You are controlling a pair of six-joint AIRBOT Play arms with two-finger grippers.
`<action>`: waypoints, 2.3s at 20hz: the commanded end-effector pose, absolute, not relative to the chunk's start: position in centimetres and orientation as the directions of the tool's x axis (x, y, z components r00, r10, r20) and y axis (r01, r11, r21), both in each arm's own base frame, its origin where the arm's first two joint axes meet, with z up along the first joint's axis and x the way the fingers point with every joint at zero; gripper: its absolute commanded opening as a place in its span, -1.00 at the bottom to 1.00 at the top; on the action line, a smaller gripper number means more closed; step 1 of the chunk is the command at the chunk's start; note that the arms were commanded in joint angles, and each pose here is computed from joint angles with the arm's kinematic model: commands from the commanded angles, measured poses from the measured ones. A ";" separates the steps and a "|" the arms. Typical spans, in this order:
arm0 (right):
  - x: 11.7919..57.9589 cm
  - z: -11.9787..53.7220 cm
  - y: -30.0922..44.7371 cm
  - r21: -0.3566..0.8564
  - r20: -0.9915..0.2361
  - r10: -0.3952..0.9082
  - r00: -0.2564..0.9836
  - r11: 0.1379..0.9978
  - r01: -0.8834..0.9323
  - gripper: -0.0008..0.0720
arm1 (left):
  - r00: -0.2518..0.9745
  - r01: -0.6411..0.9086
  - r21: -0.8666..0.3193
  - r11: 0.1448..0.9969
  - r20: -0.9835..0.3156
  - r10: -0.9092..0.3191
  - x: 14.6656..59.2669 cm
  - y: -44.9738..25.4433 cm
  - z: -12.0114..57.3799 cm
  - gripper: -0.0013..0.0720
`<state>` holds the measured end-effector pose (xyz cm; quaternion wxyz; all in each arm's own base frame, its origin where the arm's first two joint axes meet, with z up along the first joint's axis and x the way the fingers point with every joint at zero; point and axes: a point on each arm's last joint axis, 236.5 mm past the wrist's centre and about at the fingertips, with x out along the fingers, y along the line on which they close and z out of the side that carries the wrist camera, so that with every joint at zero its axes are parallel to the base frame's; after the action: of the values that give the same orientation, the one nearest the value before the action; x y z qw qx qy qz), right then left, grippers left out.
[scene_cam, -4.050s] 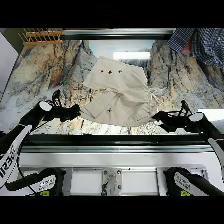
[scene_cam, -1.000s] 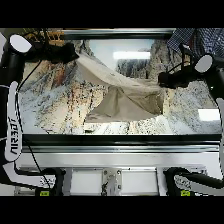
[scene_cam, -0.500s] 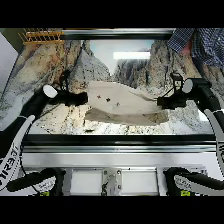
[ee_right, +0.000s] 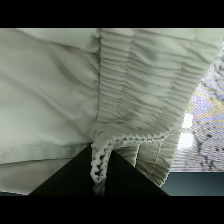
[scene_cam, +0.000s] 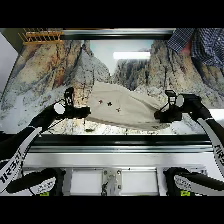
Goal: Fold the clothes and pants, and hang the long-sleeved shirts on hangers.
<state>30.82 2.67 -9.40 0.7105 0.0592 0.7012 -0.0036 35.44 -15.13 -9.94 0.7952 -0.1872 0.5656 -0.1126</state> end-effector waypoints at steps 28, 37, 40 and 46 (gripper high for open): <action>33.4 -8.4 -4.1 0.699 -0.714 0.673 0.194 0.670 0.249 1.00 | 0.163 0.291 -0.493 0.820 -0.819 -0.551 31.1 -25.4 -1.1 -0.95; 31.7 -11.6 -1.3 0.721 -0.687 0.708 0.165 0.634 0.280 1.00 | 0.127 0.293 -0.496 0.817 -0.827 -0.548 32.2 -26.2 -1.5 -0.95; 32.2 -11.1 0.8 0.749 -0.655 0.737 0.165 0.606 0.268 1.00 | 0.130 0.293 -0.496 0.817 -0.826 -0.548 32.3 -26.2 -1.5 -0.95; 31.8 -11.0 4.7 0.750 -0.651 0.756 0.074 0.625 0.217 0.27 | 0.126 0.293 -0.496 0.817 -0.827 -0.548 32.2 -26.2 -1.6 -0.95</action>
<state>32.02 2.89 -11.39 0.6401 0.3785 0.6386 0.1981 32.28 -26.20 -1.53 0.7438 -0.1076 0.5963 -0.2822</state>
